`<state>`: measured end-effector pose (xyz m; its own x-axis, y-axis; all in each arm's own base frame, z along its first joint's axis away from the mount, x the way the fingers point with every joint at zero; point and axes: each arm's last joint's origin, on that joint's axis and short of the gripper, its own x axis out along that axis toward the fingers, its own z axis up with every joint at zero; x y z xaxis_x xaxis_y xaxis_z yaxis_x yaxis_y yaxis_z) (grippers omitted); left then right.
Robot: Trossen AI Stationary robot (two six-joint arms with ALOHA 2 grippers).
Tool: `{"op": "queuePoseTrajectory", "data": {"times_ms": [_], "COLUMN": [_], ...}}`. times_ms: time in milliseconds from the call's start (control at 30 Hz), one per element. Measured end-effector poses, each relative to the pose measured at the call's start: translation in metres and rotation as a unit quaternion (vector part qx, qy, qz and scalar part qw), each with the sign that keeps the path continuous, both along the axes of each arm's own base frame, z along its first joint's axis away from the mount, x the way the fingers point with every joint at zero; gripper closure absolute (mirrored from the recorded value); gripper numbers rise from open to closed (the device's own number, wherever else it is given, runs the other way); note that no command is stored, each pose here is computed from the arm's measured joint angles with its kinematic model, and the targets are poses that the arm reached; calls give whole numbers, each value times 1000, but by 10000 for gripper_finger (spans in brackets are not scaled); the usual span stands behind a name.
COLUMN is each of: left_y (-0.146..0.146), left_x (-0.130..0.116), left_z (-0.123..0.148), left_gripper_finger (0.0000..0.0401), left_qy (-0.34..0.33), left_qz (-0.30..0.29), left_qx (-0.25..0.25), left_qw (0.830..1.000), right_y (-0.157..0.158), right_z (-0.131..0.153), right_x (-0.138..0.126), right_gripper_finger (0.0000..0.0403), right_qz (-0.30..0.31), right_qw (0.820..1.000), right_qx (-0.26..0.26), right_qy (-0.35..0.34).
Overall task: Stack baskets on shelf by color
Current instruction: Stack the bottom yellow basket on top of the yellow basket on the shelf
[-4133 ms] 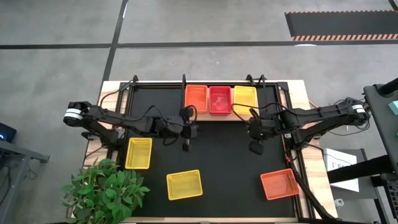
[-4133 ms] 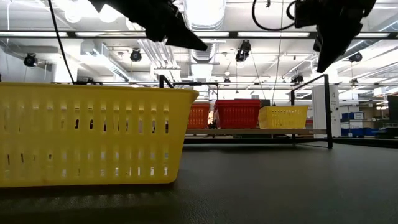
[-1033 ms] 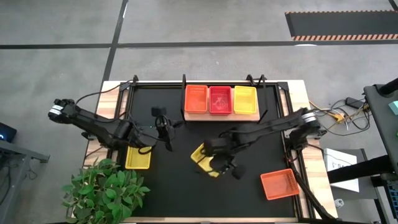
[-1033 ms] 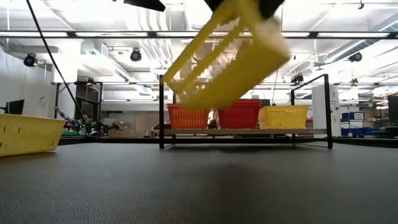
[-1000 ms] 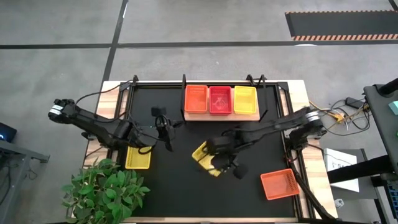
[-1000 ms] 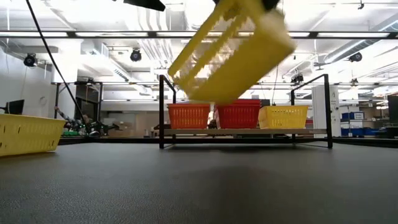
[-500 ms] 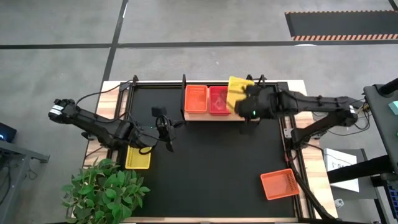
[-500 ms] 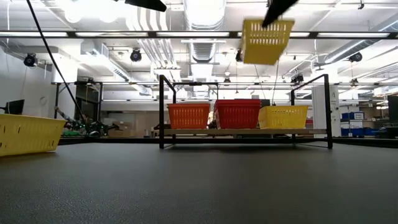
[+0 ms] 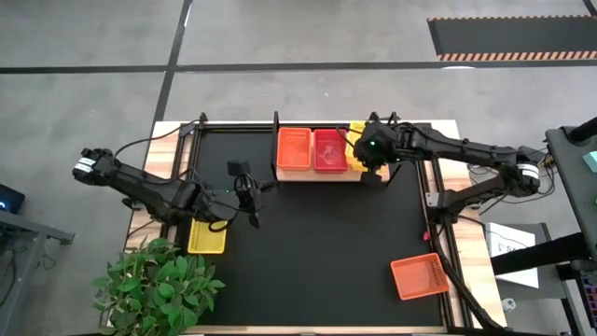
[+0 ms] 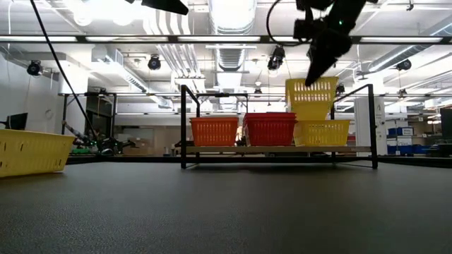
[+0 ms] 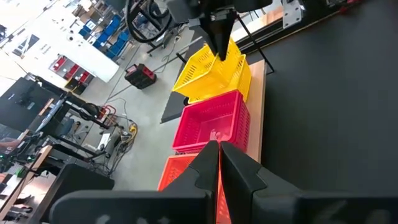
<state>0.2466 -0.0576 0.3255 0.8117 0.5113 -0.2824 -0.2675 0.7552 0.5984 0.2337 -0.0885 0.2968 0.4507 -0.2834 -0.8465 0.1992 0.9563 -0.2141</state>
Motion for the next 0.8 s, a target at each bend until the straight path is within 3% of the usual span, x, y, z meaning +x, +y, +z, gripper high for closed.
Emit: {"op": "queuePoseTrajectory", "data": {"times_ms": [333,800], "left_y": [0,2], "left_x": [0,-1], "left_z": [-4,-8], "left_gripper_finger": [401,401], "left_qy": [10,16], "left_qz": [-2,-1], "left_qx": [10,14], "left_qw": [1000,1000], "right_y": [-3,-4], "right_z": [-26,-41], "right_x": [-8,-10], "right_gripper_finger": [394,390], "right_qz": [2,47], "right_qw": [999,995], "right_qx": [12,-30], "right_qy": [42,78]}}
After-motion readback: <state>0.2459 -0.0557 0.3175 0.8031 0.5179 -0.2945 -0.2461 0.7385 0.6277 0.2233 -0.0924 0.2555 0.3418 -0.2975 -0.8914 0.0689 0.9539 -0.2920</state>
